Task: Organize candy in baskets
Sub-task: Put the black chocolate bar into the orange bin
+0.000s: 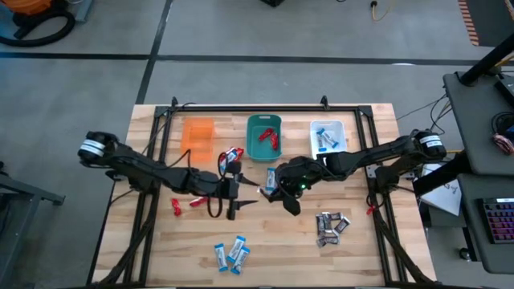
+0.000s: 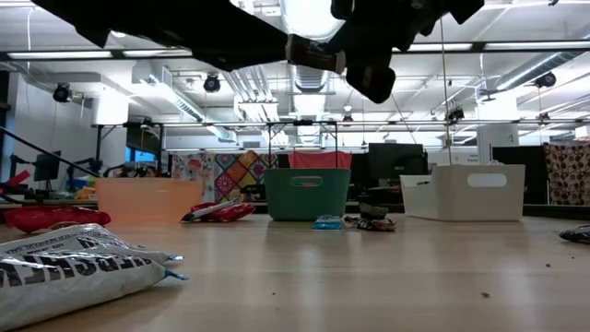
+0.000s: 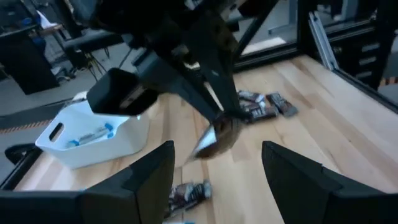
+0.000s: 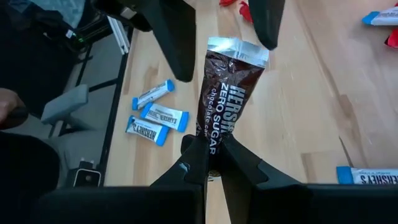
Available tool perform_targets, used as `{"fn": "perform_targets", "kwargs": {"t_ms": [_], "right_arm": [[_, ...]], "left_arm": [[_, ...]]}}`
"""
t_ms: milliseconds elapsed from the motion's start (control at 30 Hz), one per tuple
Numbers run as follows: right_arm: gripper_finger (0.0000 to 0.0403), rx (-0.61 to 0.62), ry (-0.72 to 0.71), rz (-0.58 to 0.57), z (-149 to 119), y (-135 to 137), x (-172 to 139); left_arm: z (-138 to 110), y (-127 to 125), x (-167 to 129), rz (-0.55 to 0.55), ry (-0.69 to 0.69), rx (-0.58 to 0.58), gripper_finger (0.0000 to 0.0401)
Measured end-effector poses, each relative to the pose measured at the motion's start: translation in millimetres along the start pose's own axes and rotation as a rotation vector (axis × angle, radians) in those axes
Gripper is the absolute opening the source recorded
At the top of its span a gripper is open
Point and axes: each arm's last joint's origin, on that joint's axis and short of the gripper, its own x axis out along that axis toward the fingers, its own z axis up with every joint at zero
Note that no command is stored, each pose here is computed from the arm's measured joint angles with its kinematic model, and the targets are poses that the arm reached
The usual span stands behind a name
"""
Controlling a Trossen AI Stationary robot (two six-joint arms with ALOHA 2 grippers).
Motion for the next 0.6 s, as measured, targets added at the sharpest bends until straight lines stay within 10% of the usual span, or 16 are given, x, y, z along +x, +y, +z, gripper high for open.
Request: {"fn": "perform_targets", "kwargs": {"t_ms": [333,600], "right_arm": [[0.0022,-0.025,0.002,0.001,-0.2,0.0,0.1],[0.0023,-0.036,0.001,0.001,-0.1,0.1,0.1]], "left_arm": [[-4.1,-0.9,11.9,-0.05,-0.069,0.024,0.0197],[-3.2,1.1,12.7,-0.043,-0.073,0.028,0.0034]]}}
